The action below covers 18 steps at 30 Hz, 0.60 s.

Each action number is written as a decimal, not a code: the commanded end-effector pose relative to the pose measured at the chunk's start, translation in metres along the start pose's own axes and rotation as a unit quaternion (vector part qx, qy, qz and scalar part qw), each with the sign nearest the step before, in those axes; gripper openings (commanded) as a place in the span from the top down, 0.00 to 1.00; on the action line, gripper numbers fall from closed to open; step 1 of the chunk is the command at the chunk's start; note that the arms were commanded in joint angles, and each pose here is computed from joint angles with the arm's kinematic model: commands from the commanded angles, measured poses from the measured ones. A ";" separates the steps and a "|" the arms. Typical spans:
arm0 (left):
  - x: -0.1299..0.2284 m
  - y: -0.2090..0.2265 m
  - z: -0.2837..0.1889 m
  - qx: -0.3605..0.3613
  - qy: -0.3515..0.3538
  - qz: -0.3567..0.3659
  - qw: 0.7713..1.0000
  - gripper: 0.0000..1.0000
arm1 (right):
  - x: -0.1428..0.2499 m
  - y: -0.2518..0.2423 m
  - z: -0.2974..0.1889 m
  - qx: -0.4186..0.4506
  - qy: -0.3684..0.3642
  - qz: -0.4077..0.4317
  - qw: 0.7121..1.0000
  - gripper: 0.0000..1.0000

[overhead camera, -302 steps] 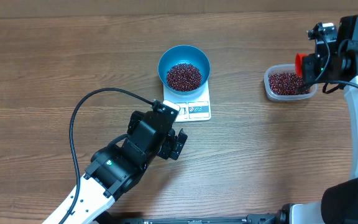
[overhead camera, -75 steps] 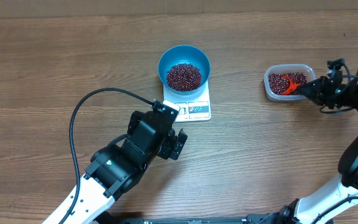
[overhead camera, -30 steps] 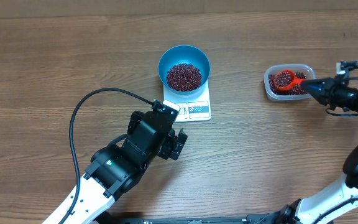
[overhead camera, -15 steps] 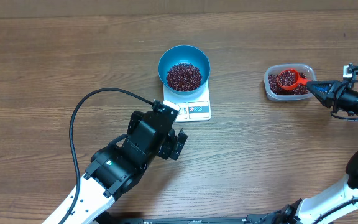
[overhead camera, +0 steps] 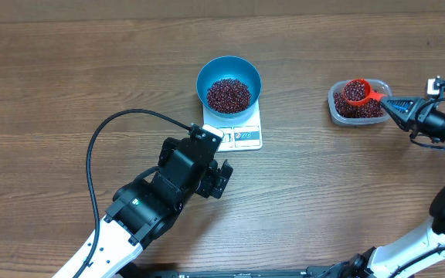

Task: Scoop item into bowl and weigh 150g on scale
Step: 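Carry the filled scoop left over the teal bowl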

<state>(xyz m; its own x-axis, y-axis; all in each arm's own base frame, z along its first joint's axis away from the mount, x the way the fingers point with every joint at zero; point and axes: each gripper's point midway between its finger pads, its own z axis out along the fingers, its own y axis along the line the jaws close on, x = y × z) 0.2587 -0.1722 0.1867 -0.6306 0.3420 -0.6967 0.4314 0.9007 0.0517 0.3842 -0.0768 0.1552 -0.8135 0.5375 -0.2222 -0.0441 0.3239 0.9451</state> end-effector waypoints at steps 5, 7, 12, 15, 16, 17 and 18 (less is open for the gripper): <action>0.003 -0.001 0.003 0.001 0.005 0.007 1.000 0.01 | 0.010 0.020 0.023 -0.049 0.025 -0.001 0.998 0.96; 0.003 -0.001 0.003 0.001 0.005 0.007 1.000 0.00 | 0.015 0.024 0.033 -0.053 0.039 -0.004 0.998 0.96; 0.003 -0.001 0.003 0.001 0.005 0.007 1.000 0.00 | 0.034 0.039 0.064 -0.071 0.085 -0.015 0.994 0.96; 0.003 -0.001 0.003 0.001 0.005 0.007 1.000 0.01 | 0.047 0.053 0.086 -0.095 0.113 -0.034 0.988 0.96; 0.003 -0.001 0.003 0.001 0.005 0.007 1.000 0.01 | 0.051 0.059 0.093 -0.104 0.123 -0.041 0.986 0.96; 0.003 -0.001 0.003 0.001 0.005 0.007 1.000 0.01 | 0.055 0.062 0.100 -0.108 0.133 -0.046 0.984 0.96; 0.003 -0.001 0.003 0.001 0.005 0.007 1.000 0.01 | 0.060 0.065 0.108 -0.111 0.144 -0.050 0.982 0.96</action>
<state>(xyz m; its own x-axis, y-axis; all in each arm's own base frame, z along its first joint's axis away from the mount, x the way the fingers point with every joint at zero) 0.2587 -0.1722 0.1867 -0.6306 0.3420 -0.6967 0.4314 0.9007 0.0517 0.3966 0.0375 0.1700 -0.9142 0.2949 -0.2780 -0.2116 0.2377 0.9480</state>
